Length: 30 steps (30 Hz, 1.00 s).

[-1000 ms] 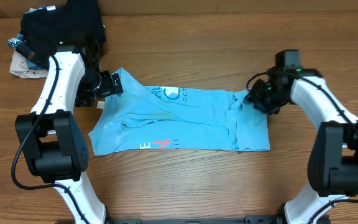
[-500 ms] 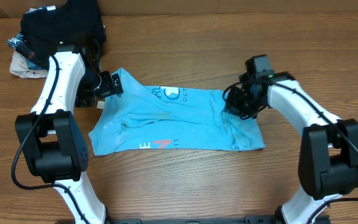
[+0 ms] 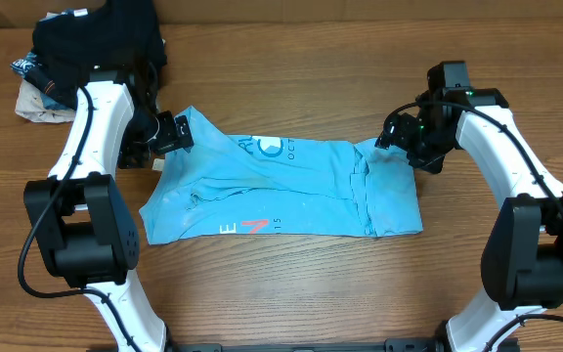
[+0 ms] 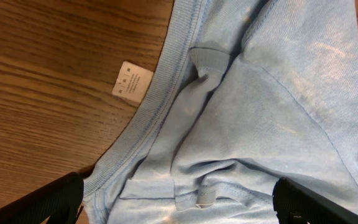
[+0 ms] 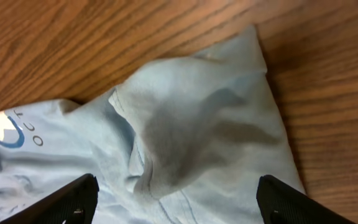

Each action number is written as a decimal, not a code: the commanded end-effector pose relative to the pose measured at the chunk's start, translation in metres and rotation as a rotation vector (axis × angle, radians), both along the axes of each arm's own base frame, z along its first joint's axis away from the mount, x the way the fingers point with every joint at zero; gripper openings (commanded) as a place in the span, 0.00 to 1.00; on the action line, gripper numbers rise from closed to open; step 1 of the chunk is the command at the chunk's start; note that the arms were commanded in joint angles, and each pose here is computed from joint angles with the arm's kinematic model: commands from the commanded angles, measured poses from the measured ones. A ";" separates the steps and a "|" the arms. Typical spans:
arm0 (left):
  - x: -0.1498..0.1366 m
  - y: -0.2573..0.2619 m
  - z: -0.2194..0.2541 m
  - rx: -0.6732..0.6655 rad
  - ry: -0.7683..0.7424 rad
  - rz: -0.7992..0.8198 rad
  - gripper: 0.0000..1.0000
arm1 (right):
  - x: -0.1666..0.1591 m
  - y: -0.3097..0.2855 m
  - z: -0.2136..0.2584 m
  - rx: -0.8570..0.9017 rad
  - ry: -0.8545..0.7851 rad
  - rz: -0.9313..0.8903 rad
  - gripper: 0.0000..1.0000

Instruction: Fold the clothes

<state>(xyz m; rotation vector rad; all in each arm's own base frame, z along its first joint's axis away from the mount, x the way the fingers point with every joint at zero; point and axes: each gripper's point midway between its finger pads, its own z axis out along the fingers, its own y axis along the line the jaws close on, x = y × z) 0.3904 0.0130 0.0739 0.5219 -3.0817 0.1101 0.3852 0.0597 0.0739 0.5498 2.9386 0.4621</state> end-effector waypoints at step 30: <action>0.002 -0.013 0.000 -0.007 -0.001 -0.024 1.00 | 0.028 -0.046 -0.051 -0.177 -0.004 -0.022 0.56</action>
